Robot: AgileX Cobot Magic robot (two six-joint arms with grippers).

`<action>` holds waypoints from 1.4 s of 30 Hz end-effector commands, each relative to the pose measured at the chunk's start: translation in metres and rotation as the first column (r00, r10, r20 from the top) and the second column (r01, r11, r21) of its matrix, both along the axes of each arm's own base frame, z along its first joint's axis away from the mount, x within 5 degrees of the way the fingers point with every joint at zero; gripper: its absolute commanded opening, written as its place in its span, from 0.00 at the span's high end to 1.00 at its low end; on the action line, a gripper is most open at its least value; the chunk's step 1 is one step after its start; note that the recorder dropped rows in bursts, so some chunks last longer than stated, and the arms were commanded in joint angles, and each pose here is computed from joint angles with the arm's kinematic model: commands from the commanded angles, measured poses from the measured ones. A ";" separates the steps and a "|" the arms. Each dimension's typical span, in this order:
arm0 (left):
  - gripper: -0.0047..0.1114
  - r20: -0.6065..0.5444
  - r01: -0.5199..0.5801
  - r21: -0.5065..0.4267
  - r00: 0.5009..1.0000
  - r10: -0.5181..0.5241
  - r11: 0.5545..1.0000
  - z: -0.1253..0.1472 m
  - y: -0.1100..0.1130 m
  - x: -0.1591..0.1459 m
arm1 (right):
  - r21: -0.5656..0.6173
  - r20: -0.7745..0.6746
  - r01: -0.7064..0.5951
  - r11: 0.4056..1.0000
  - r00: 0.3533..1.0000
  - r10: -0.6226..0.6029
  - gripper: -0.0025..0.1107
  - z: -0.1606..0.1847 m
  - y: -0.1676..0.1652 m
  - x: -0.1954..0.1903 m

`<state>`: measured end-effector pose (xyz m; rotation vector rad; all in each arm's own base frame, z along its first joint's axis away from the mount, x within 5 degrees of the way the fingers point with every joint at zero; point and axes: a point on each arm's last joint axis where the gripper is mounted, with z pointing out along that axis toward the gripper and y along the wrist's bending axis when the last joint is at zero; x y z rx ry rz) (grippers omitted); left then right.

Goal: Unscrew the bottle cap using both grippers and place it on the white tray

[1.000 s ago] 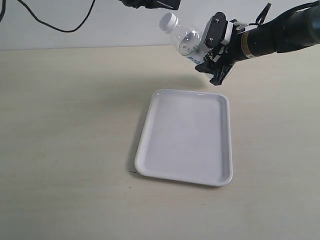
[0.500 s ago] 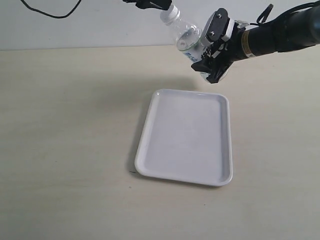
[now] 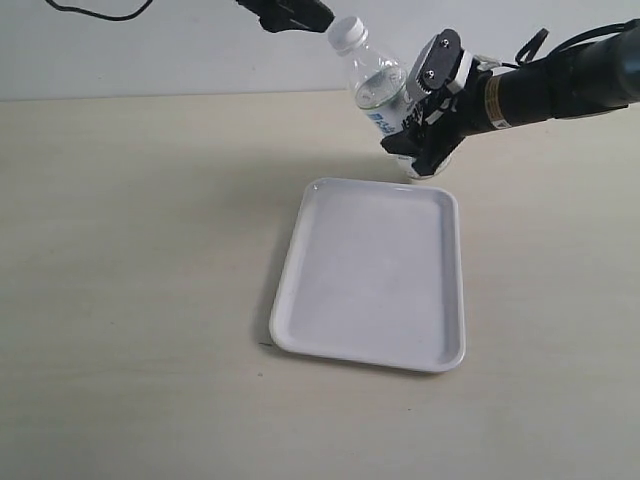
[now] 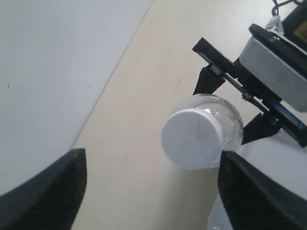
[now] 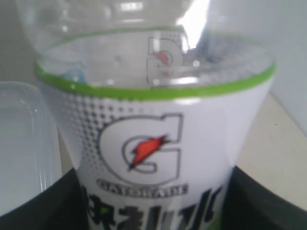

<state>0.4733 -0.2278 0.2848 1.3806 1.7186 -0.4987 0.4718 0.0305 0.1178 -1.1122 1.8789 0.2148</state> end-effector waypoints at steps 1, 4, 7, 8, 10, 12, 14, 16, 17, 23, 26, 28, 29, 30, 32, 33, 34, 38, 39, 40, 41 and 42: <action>0.33 0.159 0.111 0.077 0.980 -0.122 0.991 0.009 0.001 -0.003 | 0.014 0.034 -0.007 1.000 0.999 0.007 0.98 0.009 0.000 0.002; 0.33 0.267 0.185 0.152 0.938 -0.220 0.971 0.009 0.001 -0.003 | 0.013 0.034 -0.005 1.000 0.999 0.005 0.98 0.009 -0.001 0.002; 0.33 0.275 0.189 0.157 0.934 -0.227 0.969 0.008 0.001 -0.003 | 0.004 0.039 -0.010 1.000 0.999 0.010 0.98 0.009 -0.001 0.002; 0.33 0.271 0.189 0.152 0.936 -0.225 0.970 0.007 0.001 -0.003 | -0.003 0.045 -0.016 1.000 0.999 0.016 0.98 0.009 -0.001 0.002; 0.33 0.258 0.189 0.125 0.941 -0.216 0.974 0.005 -0.001 -0.002 | -0.010 0.050 -0.020 1.000 0.999 0.020 0.98 0.009 -0.001 0.002; 0.33 0.217 0.185 0.062 0.957 -0.194 0.981 0.006 -0.003 -0.004 | -0.028 0.064 -0.034 0.999 0.997 0.036 0.98 0.009 -0.001 0.002; 0.33 0.193 0.190 0.042 0.962 -0.195 0.981 0.007 -0.004 -0.005 | -0.056 0.080 -0.039 0.998 0.996 0.043 0.98 0.009 -0.002 0.003; 0.33 0.174 0.212 0.049 0.960 -0.218 0.976 0.005 -0.004 -0.008 | -0.087 0.093 -0.035 0.996 0.995 0.043 0.98 0.008 -0.004 0.004; 0.33 0.152 0.215 0.051 0.964 -0.220 0.975 0.004 -0.004 -0.009 | -0.105 0.099 -0.029 0.994 0.994 0.039 0.98 0.007 -0.005 0.004; 0.33 0.104 0.245 0.060 0.963 -0.251 0.968 0.002 -0.004 -0.013 | -0.116 0.098 -0.012 0.993 0.995 0.023 0.98 0.005 -0.006 0.005; 0.33 0.131 0.255 0.076 0.956 -0.263 0.964 0.002 -0.004 -0.012 | -0.102 0.093 -0.017 0.995 0.995 0.027 0.98 0.003 -0.005 0.005; 0.33 0.140 0.246 0.075 0.957 -0.254 0.966 0.002 -0.003 -0.011 | -0.093 0.092 -0.030 0.995 0.995 0.039 0.98 0.003 -0.004 0.004; 0.33 0.140 0.246 0.075 0.957 -0.254 0.966 0.002 -0.003 -0.011 | -0.079 0.092 -0.030 0.996 0.995 0.037 0.98 0.003 -0.004 0.004; 0.33 0.140 0.246 0.075 0.957 -0.254 0.966 0.002 -0.003 -0.011 | -0.056 0.092 -0.024 0.998 0.995 0.029 0.98 0.003 -0.003 0.005; 0.33 0.140 0.246 0.075 0.957 -0.254 0.966 0.002 -0.003 -0.011 | -0.026 0.104 -0.016 1.000 0.994 0.018 0.98 0.004 -0.002 0.006; 0.33 0.139 0.247 0.076 0.957 -0.256 0.966 0.002 -0.003 -0.011 | -0.016 0.107 -0.020 1.000 0.994 0.021 0.98 0.004 -0.001 0.006; 0.33 0.139 0.247 0.076 0.957 -0.256 0.966 0.002 -0.003 -0.011 | -0.012 0.110 -0.021 1.000 0.994 0.022 0.98 0.002 -0.001 0.006; 0.33 0.154 0.258 0.085 0.951 -0.268 0.962 0.002 -0.003 -0.011 | -0.015 0.100 -0.025 1.000 0.995 0.026 0.98 -0.003 -0.001 0.006; 0.33 0.158 0.258 0.087 0.950 -0.269 0.962 0.002 -0.003 -0.011 | -0.016 0.098 -0.023 1.000 0.995 0.025 0.98 -0.004 -0.001 0.006; 0.33 0.162 0.261 0.090 0.948 -0.273 0.961 0.002 -0.003 -0.011 | -0.018 0.098 -0.022 1.000 0.995 0.023 0.98 -0.004 -0.001 0.006; 0.33 0.168 0.266 0.089 0.946 -0.277 0.960 0.003 -0.004 -0.011 | -0.022 0.102 -0.026 0.999 0.994 0.028 0.98 -0.004 -0.001 0.006; 0.33 0.172 0.270 0.090 0.944 -0.282 0.959 0.003 -0.005 -0.012 | -0.030 0.104 -0.024 0.999 0.994 0.027 0.98 -0.004 -0.001 0.006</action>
